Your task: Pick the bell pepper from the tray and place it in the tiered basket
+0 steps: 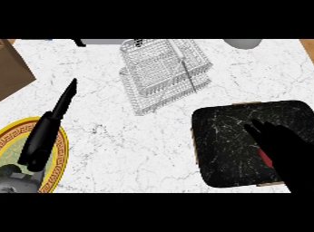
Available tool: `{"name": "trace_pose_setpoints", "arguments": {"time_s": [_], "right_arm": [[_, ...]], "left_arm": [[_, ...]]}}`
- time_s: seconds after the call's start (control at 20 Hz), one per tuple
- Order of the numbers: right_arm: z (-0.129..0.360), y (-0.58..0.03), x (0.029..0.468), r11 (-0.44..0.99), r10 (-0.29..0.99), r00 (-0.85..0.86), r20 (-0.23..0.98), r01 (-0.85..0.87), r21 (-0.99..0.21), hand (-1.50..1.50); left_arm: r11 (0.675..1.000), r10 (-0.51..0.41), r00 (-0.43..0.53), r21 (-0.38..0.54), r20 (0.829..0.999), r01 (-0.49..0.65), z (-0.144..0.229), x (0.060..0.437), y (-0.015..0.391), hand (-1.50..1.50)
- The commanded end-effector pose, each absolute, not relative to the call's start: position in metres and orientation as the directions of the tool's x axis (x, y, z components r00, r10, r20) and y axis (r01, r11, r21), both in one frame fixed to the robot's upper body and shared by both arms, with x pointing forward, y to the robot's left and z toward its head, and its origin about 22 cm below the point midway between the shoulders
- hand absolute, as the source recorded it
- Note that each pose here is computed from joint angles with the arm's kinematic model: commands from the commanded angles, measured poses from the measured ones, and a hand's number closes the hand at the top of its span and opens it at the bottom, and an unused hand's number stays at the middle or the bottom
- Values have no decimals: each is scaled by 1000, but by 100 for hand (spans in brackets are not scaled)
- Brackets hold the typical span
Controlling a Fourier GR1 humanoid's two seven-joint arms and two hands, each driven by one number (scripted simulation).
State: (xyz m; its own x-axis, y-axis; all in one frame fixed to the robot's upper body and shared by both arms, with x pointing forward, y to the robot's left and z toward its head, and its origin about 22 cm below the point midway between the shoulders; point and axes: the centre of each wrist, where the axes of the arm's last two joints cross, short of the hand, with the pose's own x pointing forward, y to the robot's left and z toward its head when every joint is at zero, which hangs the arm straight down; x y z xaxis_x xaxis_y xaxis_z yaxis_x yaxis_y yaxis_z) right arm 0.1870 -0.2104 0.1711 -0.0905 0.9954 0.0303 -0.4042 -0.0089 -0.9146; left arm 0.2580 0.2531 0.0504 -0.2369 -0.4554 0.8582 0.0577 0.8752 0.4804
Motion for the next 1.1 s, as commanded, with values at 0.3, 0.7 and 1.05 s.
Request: {"name": "trace_pose_setpoints", "arguments": {"time_s": [0.3,0.7,1.05], "right_arm": [[148,-220,211,-110,991,20,-135,-467,-878,-150],[124,-215,208,-160,984,-9,-181,-511,-844,-150],[124,-250,207,-112,988,60,-143,-359,-927,-150]], "left_arm": [[880,-446,-246,472,860,56,56,254,263,0],[878,-453,-236,477,859,50,42,255,264,0],[875,-454,-246,481,856,58,51,251,280,0]]}}
